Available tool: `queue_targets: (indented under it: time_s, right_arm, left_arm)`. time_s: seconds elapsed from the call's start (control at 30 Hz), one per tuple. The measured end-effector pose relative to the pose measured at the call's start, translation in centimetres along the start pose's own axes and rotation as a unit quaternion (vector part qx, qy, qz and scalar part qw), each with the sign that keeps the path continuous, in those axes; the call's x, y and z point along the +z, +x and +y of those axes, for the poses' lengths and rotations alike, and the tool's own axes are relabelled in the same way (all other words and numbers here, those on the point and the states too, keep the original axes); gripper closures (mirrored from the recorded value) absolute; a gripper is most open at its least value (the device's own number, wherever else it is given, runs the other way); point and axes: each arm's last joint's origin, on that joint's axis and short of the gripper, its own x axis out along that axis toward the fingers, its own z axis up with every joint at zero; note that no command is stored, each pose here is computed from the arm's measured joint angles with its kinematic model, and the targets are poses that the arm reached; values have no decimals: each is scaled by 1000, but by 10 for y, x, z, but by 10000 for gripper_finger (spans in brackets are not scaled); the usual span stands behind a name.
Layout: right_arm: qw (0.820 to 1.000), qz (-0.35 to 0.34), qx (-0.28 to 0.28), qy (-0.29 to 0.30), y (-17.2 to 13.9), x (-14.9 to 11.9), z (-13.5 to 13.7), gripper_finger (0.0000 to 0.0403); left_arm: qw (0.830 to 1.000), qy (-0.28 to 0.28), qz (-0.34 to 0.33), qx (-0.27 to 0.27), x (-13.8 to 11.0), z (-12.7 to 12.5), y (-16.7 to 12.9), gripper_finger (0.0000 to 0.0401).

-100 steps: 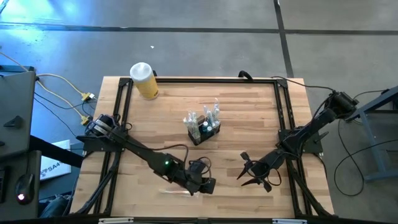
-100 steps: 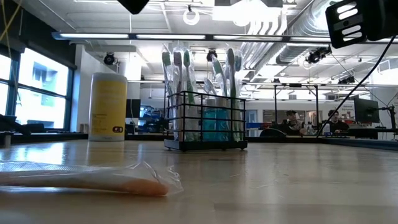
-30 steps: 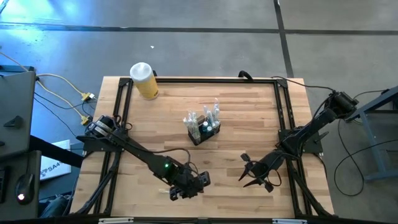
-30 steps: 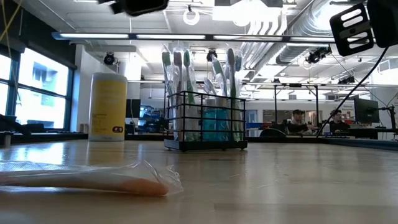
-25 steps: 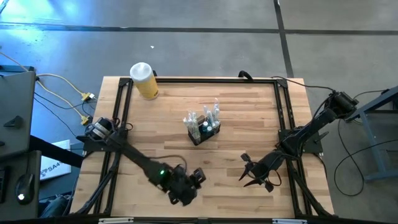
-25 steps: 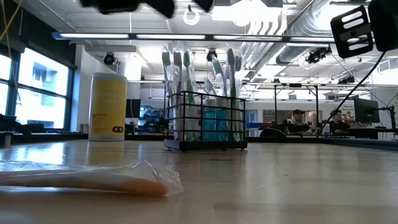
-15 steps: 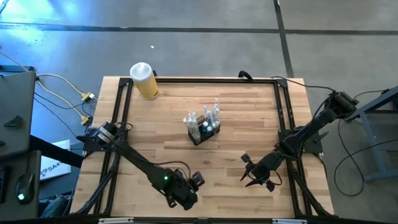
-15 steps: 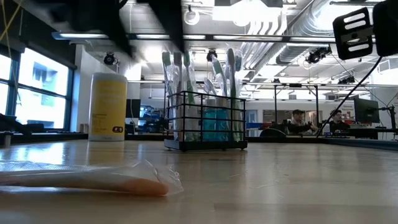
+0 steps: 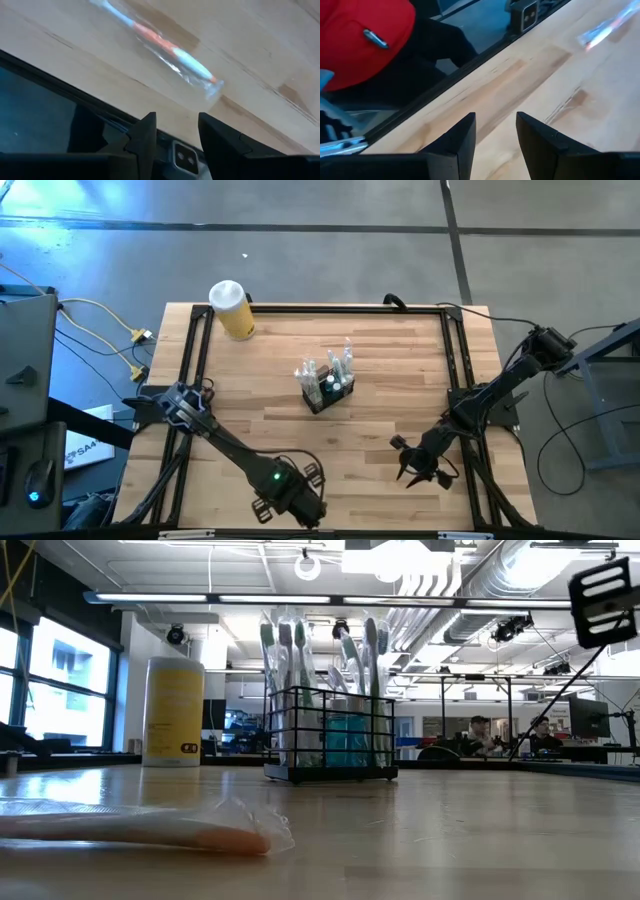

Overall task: Pick & Place toothbrushing station
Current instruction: Put the orange toothbrush into the wire organizer

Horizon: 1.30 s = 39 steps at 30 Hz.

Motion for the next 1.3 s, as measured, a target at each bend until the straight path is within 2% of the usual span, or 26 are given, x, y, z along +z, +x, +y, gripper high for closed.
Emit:
queue_targets:
  time_s: [0.17,0.43,0.93,1.07,1.13,1.3]
  right_arm:
    - [1000,15,12,15,0,-3,1,270]
    - [999,21,24,21,0,-4,1,270]
    - [999,18,23,25,0,-4,1,270]
    - [999,18,23,27,0,-4,1,270]
    - [999,18,23,27,0,-4,1,270]
    - [999,18,23,27,0,-4,1,270]
  left_arm:
    - [1000,8,-12,14,-5,2,11,260]
    - [998,60,-9,15,-13,7,29,260]
    - [998,46,24,-29,-23,-10,50,260]
    - [997,61,30,-35,-24,-12,50,260]
    - [997,48,43,-34,-27,-11,50,260]
    - [1000,13,26,-7,-23,-8,51,260]
